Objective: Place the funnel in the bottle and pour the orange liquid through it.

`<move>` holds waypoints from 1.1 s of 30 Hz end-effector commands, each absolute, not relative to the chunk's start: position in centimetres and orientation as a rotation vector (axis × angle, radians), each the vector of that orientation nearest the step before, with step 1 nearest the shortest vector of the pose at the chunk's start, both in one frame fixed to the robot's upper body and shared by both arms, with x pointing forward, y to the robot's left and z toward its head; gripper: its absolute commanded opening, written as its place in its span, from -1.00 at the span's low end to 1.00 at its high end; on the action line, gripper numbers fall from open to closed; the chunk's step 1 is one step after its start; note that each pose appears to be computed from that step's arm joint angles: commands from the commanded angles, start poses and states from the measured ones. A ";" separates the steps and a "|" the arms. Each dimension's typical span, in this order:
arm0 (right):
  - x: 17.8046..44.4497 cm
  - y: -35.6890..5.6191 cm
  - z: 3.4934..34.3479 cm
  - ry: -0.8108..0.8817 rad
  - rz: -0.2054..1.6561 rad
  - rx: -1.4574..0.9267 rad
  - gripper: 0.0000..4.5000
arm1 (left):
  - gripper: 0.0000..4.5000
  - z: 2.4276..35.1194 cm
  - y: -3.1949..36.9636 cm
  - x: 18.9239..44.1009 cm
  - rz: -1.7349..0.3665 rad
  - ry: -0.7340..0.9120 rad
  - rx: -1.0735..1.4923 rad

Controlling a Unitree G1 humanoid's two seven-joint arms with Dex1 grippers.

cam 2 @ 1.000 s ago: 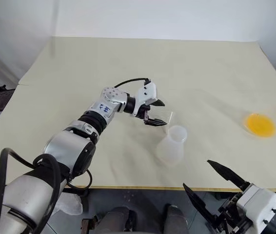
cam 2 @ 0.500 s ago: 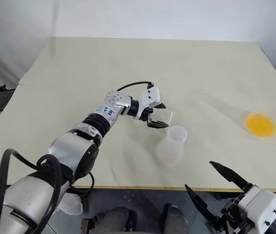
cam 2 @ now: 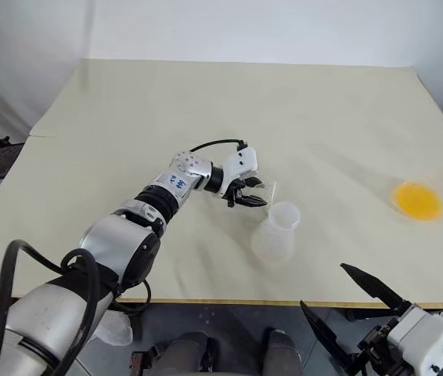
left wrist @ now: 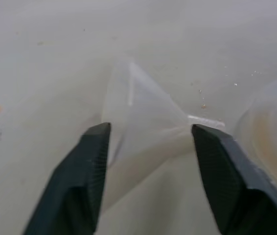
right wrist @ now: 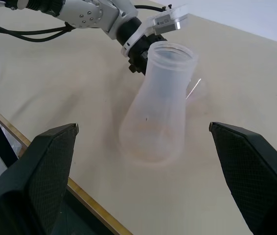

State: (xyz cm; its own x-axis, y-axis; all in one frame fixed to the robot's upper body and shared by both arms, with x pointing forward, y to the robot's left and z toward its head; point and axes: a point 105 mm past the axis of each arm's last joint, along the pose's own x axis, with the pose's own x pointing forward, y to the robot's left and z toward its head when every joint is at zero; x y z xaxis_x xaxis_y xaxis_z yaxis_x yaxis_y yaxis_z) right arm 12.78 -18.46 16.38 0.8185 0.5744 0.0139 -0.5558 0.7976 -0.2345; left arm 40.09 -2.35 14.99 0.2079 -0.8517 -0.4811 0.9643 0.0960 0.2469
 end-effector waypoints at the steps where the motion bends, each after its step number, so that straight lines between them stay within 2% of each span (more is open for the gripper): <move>1: 12.6 -18.6 16.9 -0.107 0.599 -0.258 1.00 | -0.43 15.9 -2.0 40.2 -1.376 0.234 0.585; 5: 12.7 -18.7 16.8 -0.110 0.598 -0.262 1.00 | -0.99 16.1 -1.2 40.1 -1.397 0.261 0.574; 16: 13.0 -19.2 16.5 -0.116 0.600 -0.269 1.00 | -0.99 17.5 0.2 40.5 -1.398 0.217 0.555; 22: 13.3 -19.5 16.7 -0.120 0.609 -0.274 1.00 | -0.99 23.7 2.1 39.8 -1.494 -0.027 0.477; 33: 14.3 -20.0 16.9 -0.125 0.656 -0.282 1.00 | -0.99 28.5 4.2 36.8 -1.723 -0.259 0.539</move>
State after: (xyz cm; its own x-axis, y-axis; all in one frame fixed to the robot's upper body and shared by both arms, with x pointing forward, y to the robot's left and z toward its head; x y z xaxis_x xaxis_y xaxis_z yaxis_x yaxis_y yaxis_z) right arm 14.26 -19.81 16.48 0.7895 0.6134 0.0207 -0.5829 0.7599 -0.2877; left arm 38.22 4.23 26.47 -0.0408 -0.9816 -0.1865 0.9209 -0.1094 0.3742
